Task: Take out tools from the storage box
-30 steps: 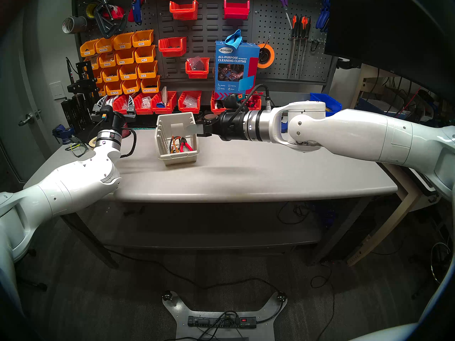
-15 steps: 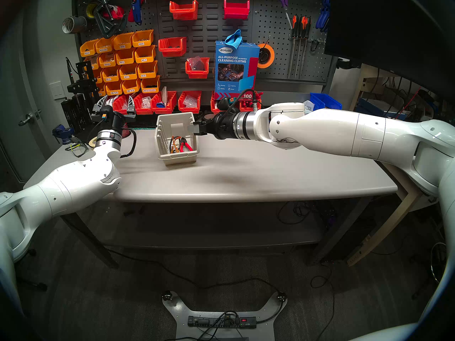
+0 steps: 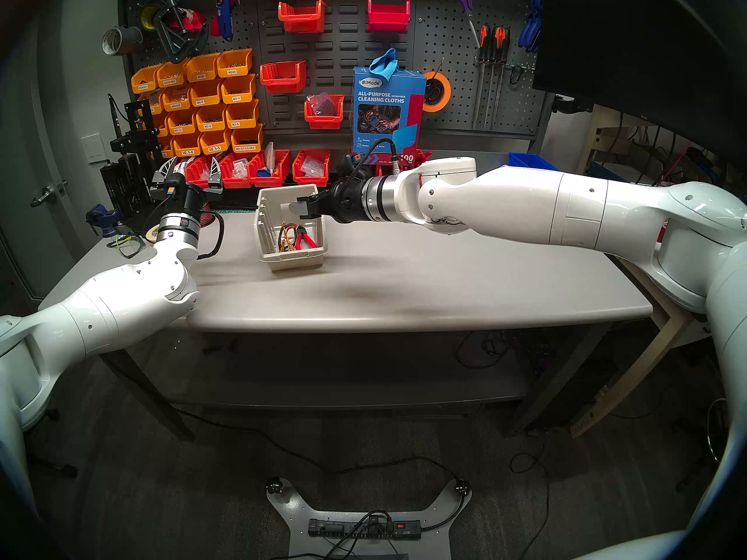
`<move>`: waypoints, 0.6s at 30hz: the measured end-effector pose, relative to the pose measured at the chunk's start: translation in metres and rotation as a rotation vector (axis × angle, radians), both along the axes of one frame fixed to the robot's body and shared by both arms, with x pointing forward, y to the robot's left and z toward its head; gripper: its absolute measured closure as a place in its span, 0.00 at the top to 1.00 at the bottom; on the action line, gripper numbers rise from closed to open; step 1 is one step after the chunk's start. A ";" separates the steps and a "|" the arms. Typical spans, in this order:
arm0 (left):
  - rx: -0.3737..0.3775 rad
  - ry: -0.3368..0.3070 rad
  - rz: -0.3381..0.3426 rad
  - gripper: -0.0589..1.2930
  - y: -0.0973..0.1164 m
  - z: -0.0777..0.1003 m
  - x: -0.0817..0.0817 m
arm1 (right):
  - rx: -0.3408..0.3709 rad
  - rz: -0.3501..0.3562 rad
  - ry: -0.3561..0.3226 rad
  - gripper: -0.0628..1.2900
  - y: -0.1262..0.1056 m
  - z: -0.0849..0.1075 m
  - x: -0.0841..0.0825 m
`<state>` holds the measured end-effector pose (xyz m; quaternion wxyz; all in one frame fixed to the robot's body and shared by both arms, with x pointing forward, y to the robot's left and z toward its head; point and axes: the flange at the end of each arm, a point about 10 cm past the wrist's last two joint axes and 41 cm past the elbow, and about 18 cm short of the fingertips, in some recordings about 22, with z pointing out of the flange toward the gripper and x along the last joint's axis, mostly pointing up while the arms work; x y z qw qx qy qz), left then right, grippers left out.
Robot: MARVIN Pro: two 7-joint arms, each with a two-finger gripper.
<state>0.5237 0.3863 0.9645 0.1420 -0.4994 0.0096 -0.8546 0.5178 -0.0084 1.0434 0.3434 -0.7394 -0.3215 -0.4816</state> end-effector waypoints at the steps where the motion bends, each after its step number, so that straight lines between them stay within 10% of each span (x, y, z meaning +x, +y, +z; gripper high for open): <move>1: 0.000 0.000 0.000 0.97 0.000 0.000 0.000 | -0.002 0.002 -0.001 0.95 0.001 0.000 0.000; 18: 0.000 0.000 0.000 0.97 0.000 0.000 0.000 | -0.091 -0.018 -0.008 0.95 0.027 -0.014 0.016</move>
